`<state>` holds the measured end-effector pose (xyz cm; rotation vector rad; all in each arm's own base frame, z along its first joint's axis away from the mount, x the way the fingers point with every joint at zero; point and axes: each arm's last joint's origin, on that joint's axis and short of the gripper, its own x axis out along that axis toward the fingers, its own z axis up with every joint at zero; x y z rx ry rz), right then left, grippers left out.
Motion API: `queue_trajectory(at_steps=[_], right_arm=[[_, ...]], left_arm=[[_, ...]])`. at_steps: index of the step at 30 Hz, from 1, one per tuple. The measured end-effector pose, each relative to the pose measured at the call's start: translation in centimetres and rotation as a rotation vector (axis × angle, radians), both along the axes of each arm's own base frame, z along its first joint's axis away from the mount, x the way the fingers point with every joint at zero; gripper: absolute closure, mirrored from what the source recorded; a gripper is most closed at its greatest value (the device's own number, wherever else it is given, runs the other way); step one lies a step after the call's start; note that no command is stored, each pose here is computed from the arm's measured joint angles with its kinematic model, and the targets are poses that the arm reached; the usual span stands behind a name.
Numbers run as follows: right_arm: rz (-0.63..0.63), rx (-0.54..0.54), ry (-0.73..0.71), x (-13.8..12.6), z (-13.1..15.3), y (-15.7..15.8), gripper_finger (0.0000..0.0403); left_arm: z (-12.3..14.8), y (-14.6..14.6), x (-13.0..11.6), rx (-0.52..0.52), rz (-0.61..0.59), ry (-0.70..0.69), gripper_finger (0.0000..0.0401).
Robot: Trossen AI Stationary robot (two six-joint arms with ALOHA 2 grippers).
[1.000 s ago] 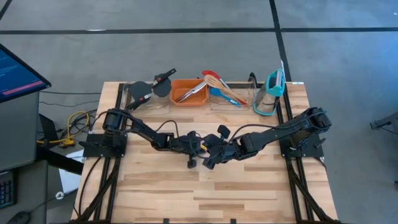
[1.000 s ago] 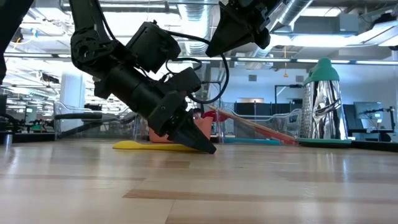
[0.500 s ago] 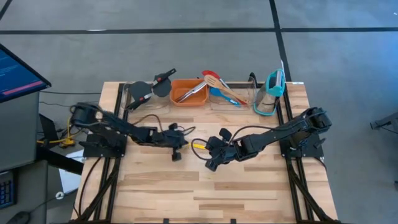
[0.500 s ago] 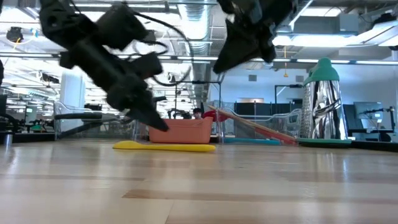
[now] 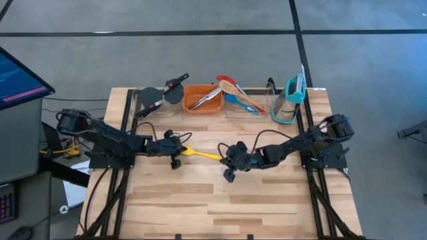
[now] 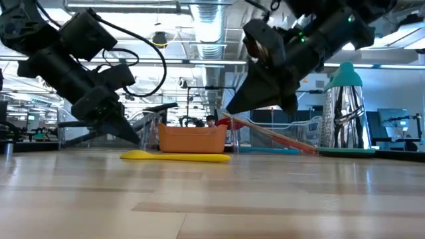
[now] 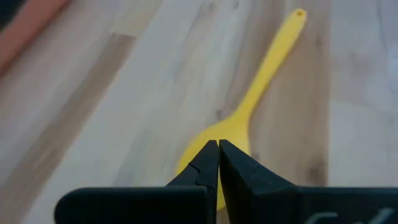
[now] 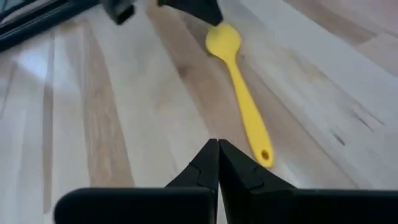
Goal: Pick & Place Kitchen Items
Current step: Put the yellow serving spoon into the right transparent bin
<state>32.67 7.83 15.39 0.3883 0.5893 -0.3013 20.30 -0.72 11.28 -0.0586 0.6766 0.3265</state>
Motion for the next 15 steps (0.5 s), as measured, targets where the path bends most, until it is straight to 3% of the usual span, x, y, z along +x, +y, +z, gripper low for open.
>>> queue_trajectory(at_steps=[6, 15], right_arm=[[-0.032, 0.021, 0.011, 0.0, -0.3, -0.9, 0.0403], [-0.039, 0.016, 0.007, 0.1, -0.2, -1.2, 0.0403]], left_arm=[[-0.4, -0.5, 0.0, -0.13, -0.083, 0.016, 0.0398], [-1.9, -0.8, 0.2, -0.174, -0.066, 0.074, 0.0398]])
